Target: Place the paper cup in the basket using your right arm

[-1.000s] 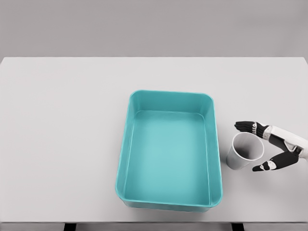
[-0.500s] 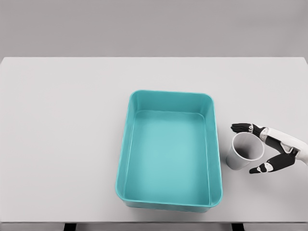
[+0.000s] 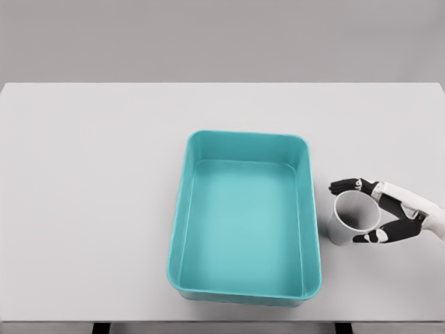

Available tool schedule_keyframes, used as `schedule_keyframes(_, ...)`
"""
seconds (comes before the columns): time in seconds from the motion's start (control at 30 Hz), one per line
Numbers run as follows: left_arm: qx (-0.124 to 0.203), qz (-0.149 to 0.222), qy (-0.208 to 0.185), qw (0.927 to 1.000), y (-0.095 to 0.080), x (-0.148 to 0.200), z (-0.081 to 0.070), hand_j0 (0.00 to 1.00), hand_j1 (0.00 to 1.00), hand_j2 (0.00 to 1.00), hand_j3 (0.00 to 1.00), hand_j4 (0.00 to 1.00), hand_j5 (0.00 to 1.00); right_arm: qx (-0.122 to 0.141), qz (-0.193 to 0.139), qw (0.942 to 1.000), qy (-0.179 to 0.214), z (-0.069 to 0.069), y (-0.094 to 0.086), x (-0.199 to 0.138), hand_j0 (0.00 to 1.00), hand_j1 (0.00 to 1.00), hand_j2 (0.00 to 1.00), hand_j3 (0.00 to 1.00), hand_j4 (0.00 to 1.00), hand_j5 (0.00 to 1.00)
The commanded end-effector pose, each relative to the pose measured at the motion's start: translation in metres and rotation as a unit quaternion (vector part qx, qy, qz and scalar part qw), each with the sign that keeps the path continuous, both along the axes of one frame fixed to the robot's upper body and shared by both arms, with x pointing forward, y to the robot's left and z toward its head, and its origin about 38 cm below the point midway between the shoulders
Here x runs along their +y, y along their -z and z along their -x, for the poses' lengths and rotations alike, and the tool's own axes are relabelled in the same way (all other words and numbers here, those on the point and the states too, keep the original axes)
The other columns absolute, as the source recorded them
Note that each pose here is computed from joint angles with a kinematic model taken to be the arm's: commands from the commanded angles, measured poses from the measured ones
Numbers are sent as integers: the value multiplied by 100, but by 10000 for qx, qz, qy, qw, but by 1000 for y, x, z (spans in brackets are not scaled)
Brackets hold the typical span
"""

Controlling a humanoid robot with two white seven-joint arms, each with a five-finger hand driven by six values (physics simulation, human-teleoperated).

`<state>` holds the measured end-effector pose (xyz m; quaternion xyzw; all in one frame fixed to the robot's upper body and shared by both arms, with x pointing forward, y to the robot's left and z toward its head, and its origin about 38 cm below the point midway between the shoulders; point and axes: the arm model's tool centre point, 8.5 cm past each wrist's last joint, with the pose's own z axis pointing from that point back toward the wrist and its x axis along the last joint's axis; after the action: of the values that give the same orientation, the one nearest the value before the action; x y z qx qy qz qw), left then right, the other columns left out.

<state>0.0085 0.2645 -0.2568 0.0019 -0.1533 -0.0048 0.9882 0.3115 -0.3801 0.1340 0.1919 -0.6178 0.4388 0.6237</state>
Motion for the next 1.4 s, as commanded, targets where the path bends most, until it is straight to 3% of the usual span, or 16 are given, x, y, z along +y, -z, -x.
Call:
schedule_keyframes(0.0, -5, 0, -3, 10000, 0, 0, 0, 100, 100, 100, 100, 100, 100, 6, 73, 10000, -54, 2, 2, 1, 77, 77, 77, 77, 77, 77)
schedule_keyframes(0.2, -5, 0, -3, 10000, 0, 0, 0, 100, 100, 100, 100, 100, 100, -22, 63, 10000, -46, 1, 1, 1, 72, 72, 72, 72, 72, 72)
schedule_keyframes(0.6, 3, 1, -4, 10000, 0, 0, 0, 100, 100, 100, 100, 100, 100, -250, -73, 9996, 65, -7, -10, -2, 72, 72, 72, 72, 72, 72)
schedule_keyframes(0.9, -5, 0, -3, 10000, 0, 0, 0, 100, 100, 100, 100, 100, 100, -742, -173, 9967, 275, -22, -43, -12, 73, 73, 73, 73, 73, 73)
schedule_keyframes(1.07, 3, 1, -4, 10000, 0, 0, 0, 100, 100, 100, 100, 100, 100, -1145, -248, 9930, 135, -32, -71, -3, 73, 73, 73, 73, 73, 73)
schedule_keyframes(1.37, 3, 1, -4, 10000, 0, 0, 0, 100, 100, 100, 100, 100, 100, -1482, -489, 9877, -48, -39, -90, 17, 73, 73, 73, 73, 73, 73)
